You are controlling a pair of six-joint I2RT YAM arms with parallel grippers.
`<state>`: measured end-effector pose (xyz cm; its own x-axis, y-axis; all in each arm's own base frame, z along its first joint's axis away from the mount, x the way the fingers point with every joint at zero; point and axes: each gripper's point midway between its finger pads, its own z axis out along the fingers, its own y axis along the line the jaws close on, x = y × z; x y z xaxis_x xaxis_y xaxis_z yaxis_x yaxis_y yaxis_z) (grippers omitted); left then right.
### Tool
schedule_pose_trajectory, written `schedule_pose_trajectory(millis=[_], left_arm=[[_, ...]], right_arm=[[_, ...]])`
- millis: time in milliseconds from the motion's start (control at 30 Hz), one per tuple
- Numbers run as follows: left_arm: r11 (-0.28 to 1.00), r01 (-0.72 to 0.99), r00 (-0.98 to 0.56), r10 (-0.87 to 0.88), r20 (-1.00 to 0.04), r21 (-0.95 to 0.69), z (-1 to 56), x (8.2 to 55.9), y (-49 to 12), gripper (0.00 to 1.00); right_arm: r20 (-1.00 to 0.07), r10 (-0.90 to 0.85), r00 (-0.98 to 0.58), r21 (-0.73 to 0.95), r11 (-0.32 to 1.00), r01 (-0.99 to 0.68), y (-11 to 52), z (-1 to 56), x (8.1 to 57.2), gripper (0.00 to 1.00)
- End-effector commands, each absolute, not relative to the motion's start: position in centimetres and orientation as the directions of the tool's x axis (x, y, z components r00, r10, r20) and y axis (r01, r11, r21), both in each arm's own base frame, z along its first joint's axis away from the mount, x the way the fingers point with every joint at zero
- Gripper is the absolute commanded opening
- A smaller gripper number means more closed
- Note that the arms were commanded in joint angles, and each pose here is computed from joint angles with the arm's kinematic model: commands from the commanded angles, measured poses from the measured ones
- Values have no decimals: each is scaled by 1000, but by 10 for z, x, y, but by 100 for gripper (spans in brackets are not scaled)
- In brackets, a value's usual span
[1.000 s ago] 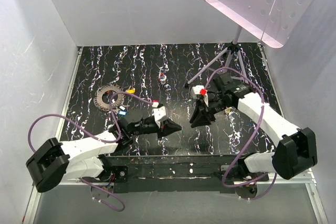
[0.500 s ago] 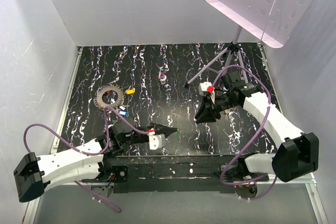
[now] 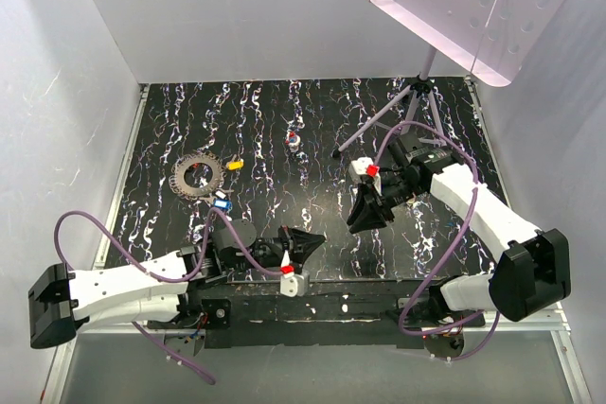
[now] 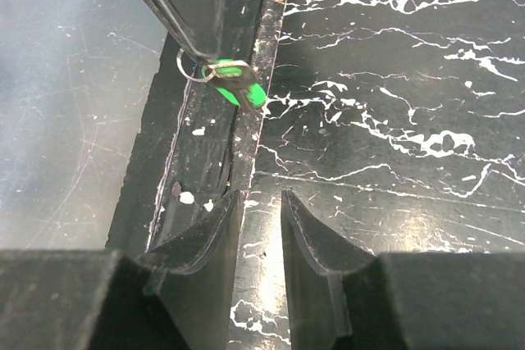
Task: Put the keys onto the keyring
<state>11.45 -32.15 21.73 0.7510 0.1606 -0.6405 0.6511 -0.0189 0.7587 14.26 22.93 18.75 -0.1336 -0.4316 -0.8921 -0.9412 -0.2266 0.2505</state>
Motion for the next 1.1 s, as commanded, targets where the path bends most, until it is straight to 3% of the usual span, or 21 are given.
schedule_pose_trajectory(millis=[0,233,433,633,800,1067], left_arm=[[-9,591,789,211,-576,806,222,122,-324,0],[35,635,743,246,-622,772,216,129,-325,0],[175,818,496,268,-826,548,206,135,-327,0],[282,895,301,192,-934,346,214,132,-325,0],[308,925,190,131,-973,222,217,127,-326,0],[317,935,136,104,-985,162,216,124,-325,0]], right_arm=[[-915,-395,-84,209,-285,-936,235,205,137,34],[-926,-372,-70,198,-320,-927,239,217,128,34],[-918,-395,-20,157,-316,-936,249,222,134,34],[-914,-403,46,97,-328,-940,258,222,140,38],[-901,-423,92,76,-364,-928,270,215,132,41],[-910,-403,102,77,-404,-911,278,221,121,40]])
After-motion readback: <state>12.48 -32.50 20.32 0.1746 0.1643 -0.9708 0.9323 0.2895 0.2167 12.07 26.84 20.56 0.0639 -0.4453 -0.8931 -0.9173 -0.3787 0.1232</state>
